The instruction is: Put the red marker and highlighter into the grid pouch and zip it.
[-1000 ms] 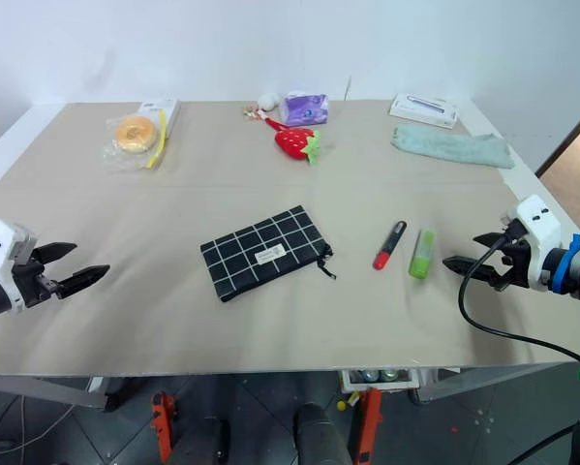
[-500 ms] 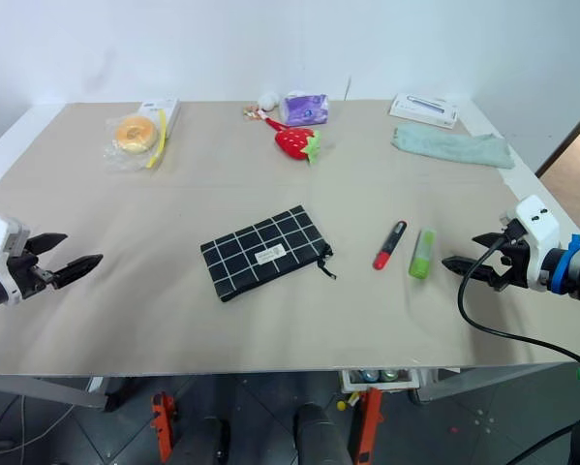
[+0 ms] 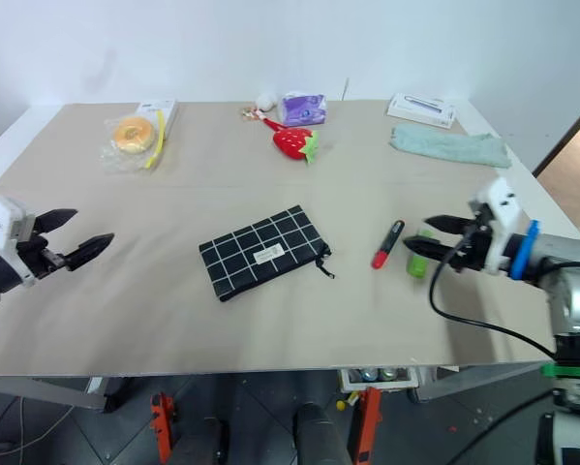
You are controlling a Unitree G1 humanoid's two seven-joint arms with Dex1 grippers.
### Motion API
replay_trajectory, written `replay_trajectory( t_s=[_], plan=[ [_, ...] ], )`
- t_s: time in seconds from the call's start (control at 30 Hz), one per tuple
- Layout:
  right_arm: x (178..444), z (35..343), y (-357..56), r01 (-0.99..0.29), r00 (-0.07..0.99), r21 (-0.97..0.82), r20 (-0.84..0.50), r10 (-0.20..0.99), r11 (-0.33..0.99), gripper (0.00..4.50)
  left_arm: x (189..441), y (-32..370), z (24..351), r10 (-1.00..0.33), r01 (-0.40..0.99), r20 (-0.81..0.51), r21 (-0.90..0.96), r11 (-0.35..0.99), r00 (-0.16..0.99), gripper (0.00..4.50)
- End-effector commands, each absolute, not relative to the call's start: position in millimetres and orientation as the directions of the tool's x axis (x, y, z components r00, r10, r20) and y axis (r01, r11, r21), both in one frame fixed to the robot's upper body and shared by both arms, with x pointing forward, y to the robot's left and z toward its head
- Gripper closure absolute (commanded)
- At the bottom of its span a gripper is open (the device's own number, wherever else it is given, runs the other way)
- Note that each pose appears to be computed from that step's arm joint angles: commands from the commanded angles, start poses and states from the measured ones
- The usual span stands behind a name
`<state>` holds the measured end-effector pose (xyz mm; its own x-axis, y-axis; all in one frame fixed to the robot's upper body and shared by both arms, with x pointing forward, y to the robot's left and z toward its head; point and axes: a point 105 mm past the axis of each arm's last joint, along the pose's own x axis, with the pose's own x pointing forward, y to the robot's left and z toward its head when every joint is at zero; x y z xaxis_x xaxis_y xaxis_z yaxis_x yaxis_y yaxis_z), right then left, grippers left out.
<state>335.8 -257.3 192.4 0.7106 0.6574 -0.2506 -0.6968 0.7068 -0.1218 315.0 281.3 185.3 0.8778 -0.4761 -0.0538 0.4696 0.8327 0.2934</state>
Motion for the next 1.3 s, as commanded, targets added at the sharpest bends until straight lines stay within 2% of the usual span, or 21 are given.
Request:
replay_trajectory(
  t_s=[0.03, 0.17, 0.33, 0.47, 0.63, 0.73, 0.9, 1.3],
  plan=[
    [340.3, 210.0, -212.3, -0.718, 0.696, -0.147, -0.162, 0.700, 0.680, 2.55, 317.5, 262.5, 194.3, -0.540, 0.500, -0.023, 0.414, 0.761, 0.841, 0.00],
    [357.0, 192.2, -162.9, -0.711, 0.702, -0.113, -0.156, 0.694, 0.694, 4.47, 321.5, 237.5, 174.1, -0.607, 0.550, -0.091, 0.546, 0.632, 0.789, 0.00],
    [378.9, 163.1, -134.9, -0.646, 0.758, -0.099, -0.194, 0.622, 0.757, 4.47, 322.5, 217.2, 158.7, -0.666, 0.534, -0.111, 0.701, 0.474, 0.738, 0.00],
    [378.7, 113.2, -127.3, -0.633, 0.737, -0.091, -0.375, 0.562, 0.769, 4.47, 316.1, 194.5, 148.5, -0.745, 0.473, -0.153, 0.848, 0.239, 0.649, 0.00],
    [376.1, 103.5, -127.1, -0.640, 0.725, -0.110, -0.414, 0.551, 0.760, 4.47, 307.2, 177.4, 138.9, -0.820, 0.354, -0.189, 0.935, 0.017, 0.540, 0.00],
    [375.0, 103.3, -125.3, -0.643, 0.723, -0.113, -0.414, 0.553, 0.757, 4.47, 304.6, 168.4, 135.4, -0.852, 0.280, -0.196, 0.958, -0.060, 0.486, 0.00],
    [372.8, 103.9, -121.7, -0.644, 0.724, -0.107, -0.405, 0.558, 0.758, 4.47, 306.7, 147.7, 136.3, -0.896, 0.159, -0.149, 0.983, -0.089, 0.418, 0.00],
    [370.6, 107.0, -112.3, -0.648, 0.724, -0.096, -0.387, 0.571, 0.756, 4.47, 319.9, 127.5, 113.6, -0.907, 0.171, -0.210, 0.973, -0.157, 0.364, 0.00]
  ],
)
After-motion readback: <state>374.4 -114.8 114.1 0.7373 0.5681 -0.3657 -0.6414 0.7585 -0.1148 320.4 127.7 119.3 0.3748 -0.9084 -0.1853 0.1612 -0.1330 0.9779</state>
